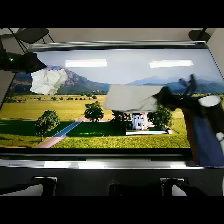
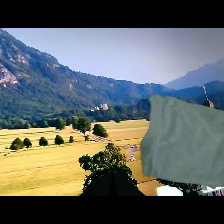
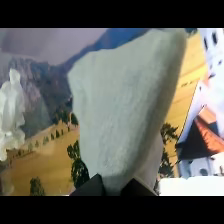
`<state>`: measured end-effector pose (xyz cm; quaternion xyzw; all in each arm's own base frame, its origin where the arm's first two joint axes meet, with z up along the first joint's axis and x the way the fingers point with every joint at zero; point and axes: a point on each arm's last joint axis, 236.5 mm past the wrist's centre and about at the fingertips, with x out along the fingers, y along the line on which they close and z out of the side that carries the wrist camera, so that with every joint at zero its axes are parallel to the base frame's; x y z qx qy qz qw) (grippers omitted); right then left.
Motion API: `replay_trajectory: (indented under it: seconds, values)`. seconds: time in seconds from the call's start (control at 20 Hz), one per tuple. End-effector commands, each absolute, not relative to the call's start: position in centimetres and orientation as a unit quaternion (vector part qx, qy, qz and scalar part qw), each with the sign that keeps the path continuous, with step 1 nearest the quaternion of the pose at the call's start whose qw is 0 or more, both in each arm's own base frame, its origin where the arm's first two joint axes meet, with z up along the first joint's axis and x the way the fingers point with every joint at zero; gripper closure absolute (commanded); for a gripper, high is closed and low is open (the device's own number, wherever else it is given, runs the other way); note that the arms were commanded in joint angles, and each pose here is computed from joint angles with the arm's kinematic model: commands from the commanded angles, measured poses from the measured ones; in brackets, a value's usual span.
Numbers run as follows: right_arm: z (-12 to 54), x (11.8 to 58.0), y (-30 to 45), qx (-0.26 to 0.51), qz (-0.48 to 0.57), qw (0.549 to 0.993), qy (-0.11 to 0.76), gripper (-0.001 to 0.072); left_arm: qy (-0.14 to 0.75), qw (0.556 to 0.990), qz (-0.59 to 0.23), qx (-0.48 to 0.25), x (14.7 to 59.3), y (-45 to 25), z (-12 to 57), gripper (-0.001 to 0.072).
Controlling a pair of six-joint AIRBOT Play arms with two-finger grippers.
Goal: Fold the shirts.
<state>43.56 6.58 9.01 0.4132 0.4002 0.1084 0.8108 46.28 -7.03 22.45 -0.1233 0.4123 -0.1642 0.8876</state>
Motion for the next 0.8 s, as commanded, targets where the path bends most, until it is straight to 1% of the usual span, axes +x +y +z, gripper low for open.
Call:
replay_trajectory:
  seconds: [0.0,0.1,0.25,0.35,0.45,0.6,0.75]
  values:
    - [16.0,41.0,-3.8,0.349,0.011,0.851,0.391,0.0648,0.411,0.889,-0.170,-0.109,46.4,-7.0,22.2,0.0681]
    - [19.8,39.4,-9.1,0.336,-0.048,0.867,0.364,0.0648,0.414,0.888,-0.170,-0.107,46.6,-6.9,21.9,0.0680]
    - [24.4,37.4,-15.1,0.348,-0.114,0.879,0.307,0.0648,0.417,0.887,-0.172,-0.102,46.8,-6.9,21.5,0.0681]
    - [26.8,36.8,-18.5,0.347,-0.151,0.890,0.255,0.0648,0.416,0.887,-0.173,-0.100,46.8,-6.9,21.4,0.0681]
    - [28.0,36.7,-20.8,0.367,-0.177,0.888,0.214,0.0648,0.414,0.888,-0.172,-0.101,46.9,-6.9,21.5,0.0681]
    - [27.5,36.3,-21.1,0.364,-0.190,0.884,0.222,0.0648,0.415,0.888,-0.173,-0.101,46.9,-6.9,21.5,0.0681]
    - [26.4,34.5,-21.4,0.338,-0.217,0.877,0.264,0.0648,0.413,0.889,-0.177,-0.091,46.9,-6.9,21.5,0.0681]
